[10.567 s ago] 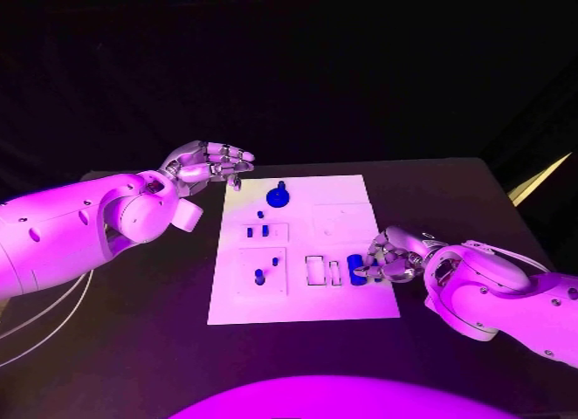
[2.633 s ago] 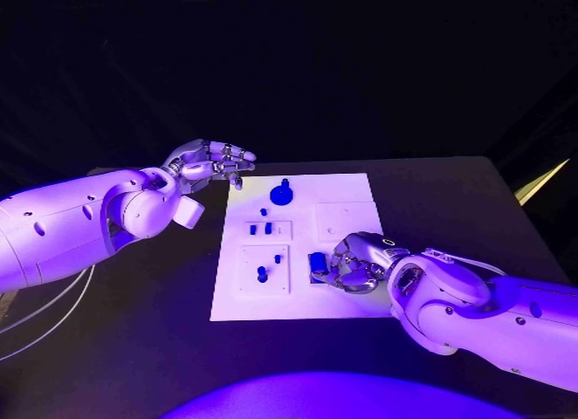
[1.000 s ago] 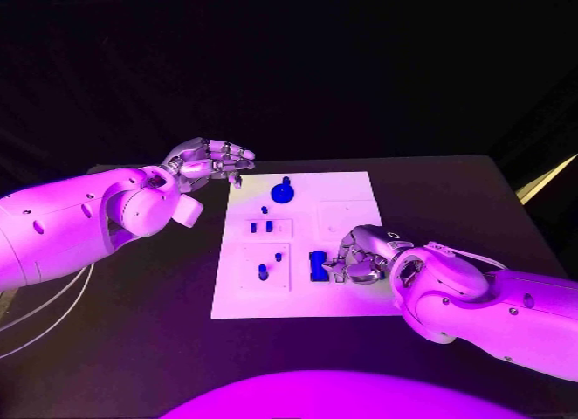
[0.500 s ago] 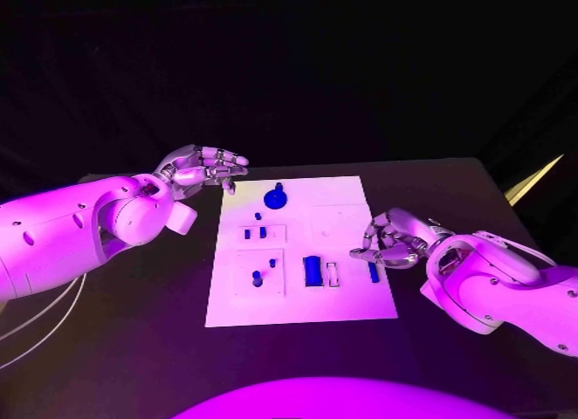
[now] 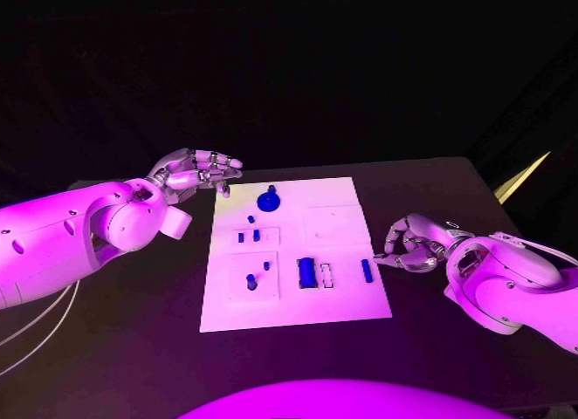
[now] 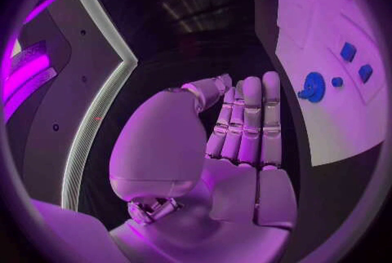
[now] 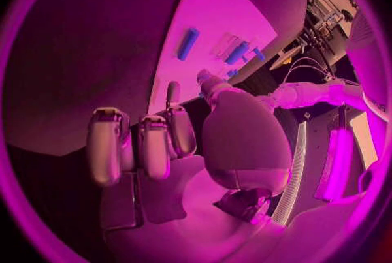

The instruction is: Assemble the parts on the task board

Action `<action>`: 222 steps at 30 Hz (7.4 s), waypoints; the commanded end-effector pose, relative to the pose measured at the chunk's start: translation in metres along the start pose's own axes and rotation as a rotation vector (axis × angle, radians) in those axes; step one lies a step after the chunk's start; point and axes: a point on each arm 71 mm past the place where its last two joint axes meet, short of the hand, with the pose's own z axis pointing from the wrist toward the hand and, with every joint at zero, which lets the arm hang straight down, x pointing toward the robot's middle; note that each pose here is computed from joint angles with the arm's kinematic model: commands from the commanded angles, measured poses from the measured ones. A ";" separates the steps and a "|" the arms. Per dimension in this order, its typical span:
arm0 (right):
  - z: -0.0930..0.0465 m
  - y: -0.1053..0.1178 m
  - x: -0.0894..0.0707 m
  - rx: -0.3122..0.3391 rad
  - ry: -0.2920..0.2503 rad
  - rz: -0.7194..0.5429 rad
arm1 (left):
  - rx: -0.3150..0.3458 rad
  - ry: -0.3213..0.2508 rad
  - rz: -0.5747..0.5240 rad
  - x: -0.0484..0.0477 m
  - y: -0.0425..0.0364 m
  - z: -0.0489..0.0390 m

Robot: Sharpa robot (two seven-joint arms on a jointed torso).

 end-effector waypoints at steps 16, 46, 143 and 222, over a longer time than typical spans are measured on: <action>0.010 0.009 0.029 0.010 0.052 -0.016 | 0.003 0.006 -0.003 0.0014 -0.0005 0.0001; 0.024 0.011 0.052 0.028 0.122 -0.066 | 0.000 0.004 -0.002 0.0008 -0.0003 -0.0001; 0.024 0.071 0.068 -0.003 0.205 0.220 | -0.009 0.005 -0.001 -0.0008 0.0000 -0.0024; 0.026 0.058 0.067 -0.015 0.206 0.152 | -0.008 -0.001 0.001 -0.0024 0.0005 -0.0027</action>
